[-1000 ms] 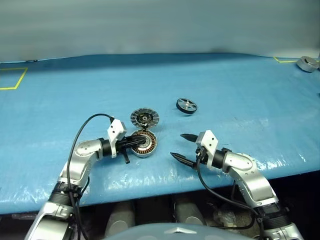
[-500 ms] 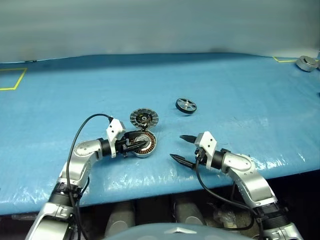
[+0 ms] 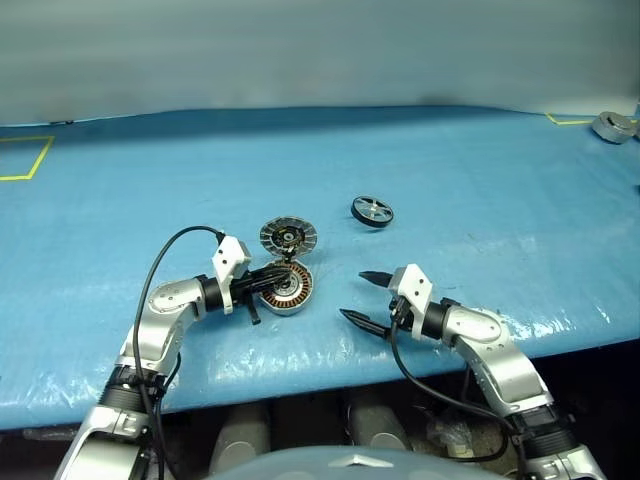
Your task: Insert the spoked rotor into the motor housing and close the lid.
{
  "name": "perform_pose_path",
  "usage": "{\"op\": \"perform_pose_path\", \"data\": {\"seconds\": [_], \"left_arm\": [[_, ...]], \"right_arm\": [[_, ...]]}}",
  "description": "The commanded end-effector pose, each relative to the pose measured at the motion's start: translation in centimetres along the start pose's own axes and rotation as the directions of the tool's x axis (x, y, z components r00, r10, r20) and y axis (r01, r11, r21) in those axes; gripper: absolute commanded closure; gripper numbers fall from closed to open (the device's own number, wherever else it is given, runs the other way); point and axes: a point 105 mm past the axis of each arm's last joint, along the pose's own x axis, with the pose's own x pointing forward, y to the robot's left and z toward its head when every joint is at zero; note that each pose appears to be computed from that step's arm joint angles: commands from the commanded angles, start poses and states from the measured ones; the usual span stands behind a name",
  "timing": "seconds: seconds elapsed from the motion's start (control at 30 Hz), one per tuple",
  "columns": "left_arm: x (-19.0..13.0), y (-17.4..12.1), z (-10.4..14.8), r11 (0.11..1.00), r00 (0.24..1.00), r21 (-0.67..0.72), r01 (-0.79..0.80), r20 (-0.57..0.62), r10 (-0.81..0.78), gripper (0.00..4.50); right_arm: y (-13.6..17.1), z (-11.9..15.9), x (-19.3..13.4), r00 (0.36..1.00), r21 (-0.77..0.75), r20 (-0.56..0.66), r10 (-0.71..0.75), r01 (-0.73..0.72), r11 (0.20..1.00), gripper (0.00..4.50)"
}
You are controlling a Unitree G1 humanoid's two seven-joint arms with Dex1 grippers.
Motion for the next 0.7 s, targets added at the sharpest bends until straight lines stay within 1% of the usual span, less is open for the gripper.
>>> {"op": "perform_pose_path", "data": {"seconds": [0.03, 0.23, 0.43, 0.6, 0.7], "left_arm": [[-0.1, 0.0, 1.1, 0.999, 0.999, 0.05, -0.001, 0.032, 0.0, 4.48], [-0.2, 0.3, -0.3, 0.995, 0.998, 0.097, -0.014, -0.066, 0.021, 4.48], [-0.4, 1.0, -1.2, 0.989, 0.991, 0.134, -0.062, -0.113, 0.077, 4.48], [-0.3, 1.3, -0.8, 0.984, 0.991, 0.155, -0.088, -0.088, 0.102, 4.48], [0.0, 1.3, 0.7, 0.984, 0.994, 0.147, -0.105, 0.007, 0.105, 4.48]], "right_arm": [[-0.3, 1.1, 0.0, 0.999, -0.039, 0.037, 0.0, 0.002, 0.999, 0.0], [-0.3, 1.0, 0.0, 0.999, -0.039, 0.036, -0.006, 0.007, 0.999, 0.0], [-0.3, 1.0, 0.0, 0.999, -0.042, 0.036, -0.011, 0.012, 0.999, 0.0], [-0.3, 1.0, 0.0, 0.999, -0.046, 0.036, -0.012, 0.014, 0.999, 0.0], [-0.3, 1.0, 0.0, 0.999, -0.047, 0.035, -0.011, 0.013, 0.999, 0.0]]}}
